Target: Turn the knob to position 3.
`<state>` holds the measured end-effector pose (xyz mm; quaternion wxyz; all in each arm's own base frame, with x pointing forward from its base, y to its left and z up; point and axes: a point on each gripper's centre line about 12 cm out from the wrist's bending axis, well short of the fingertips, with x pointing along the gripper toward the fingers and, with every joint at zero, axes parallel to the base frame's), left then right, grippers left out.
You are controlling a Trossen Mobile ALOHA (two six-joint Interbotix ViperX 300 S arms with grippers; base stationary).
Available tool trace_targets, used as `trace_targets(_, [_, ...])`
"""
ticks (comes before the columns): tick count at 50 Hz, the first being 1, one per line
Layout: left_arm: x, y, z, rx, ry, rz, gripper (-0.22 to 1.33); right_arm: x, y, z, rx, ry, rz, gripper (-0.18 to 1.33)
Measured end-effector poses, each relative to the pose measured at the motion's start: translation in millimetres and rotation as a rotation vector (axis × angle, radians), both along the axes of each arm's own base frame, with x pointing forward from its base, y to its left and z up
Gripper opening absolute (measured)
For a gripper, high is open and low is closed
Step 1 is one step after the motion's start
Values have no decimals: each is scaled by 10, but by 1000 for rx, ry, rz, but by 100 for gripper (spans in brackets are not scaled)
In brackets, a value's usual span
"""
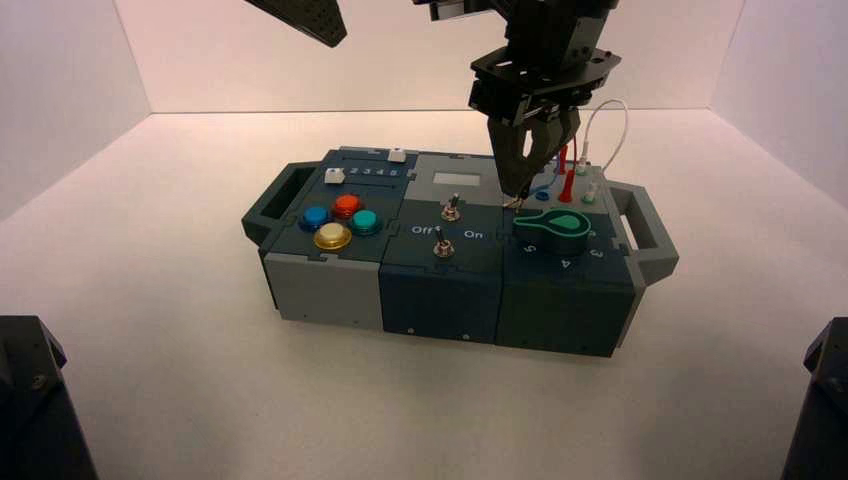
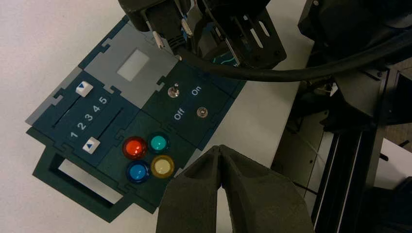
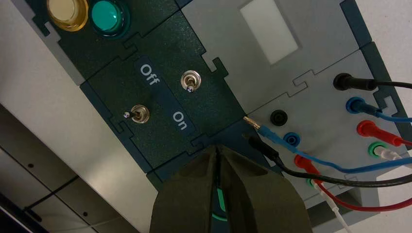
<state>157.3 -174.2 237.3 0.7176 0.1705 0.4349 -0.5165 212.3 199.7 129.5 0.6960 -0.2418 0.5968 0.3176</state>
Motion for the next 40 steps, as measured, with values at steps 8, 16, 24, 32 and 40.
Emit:
trace_targets(8, [3,-3,-2,-1,2,2,-17,-2,-7,-4,-2,2,0,-14])
trace_targets(16, [0,-5,-2,-1,1,0,-16,0,-5,-14,-5,6,0,-14])
trace_targets(24, [-1,-1,1,-1,2,2,-17,-11,-13,-46,-16,20,0,-14])
trace_targets(32, [-10,-1,-9,0,6,0,-17,-19,-15,-60,-24,28,3,-14])
trace_targets(40, [-9,0,-10,1,5,-2,-16,-28,-23,-86,-31,35,6,-14])
